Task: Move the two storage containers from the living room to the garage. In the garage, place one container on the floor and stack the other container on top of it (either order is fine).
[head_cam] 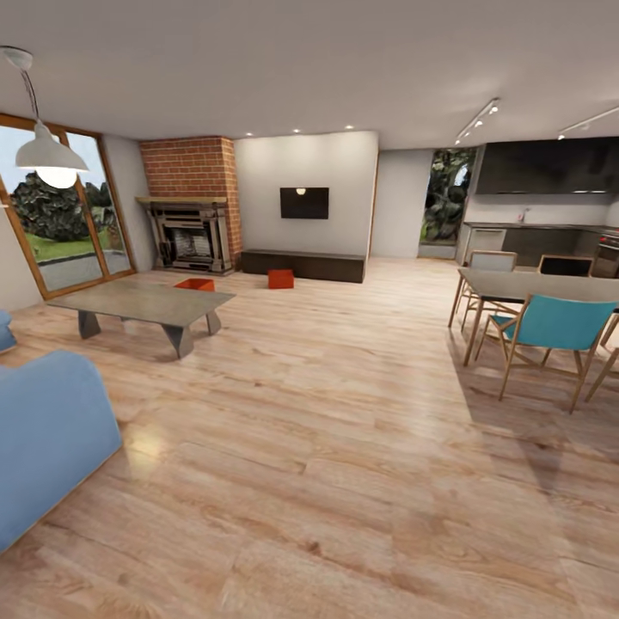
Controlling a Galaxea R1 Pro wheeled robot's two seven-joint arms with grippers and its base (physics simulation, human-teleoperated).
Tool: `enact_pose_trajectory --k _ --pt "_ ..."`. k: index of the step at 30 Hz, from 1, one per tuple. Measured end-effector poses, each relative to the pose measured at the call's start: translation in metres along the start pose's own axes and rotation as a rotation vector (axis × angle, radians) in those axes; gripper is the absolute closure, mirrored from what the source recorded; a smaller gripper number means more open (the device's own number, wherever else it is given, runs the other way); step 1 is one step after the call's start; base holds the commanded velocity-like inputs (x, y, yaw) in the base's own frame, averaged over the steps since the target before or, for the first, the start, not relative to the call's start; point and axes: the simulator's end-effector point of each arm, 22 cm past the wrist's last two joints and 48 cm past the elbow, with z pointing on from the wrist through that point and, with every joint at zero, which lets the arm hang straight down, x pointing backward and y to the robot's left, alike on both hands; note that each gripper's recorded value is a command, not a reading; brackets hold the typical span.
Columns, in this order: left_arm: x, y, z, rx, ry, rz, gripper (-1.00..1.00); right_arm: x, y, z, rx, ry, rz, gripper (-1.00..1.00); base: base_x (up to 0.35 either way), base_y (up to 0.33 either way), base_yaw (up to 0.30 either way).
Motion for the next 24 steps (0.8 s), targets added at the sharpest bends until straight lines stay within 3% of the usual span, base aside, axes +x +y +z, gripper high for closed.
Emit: enact_pose_trajectory --k 24 --pt "0.0002 0.0 0.0 0.0 0.001 0.0 -1.0 0.0 0.0004 0.0 0.0 0.0 0.0 -1.0 0.326 0.0 0.0"
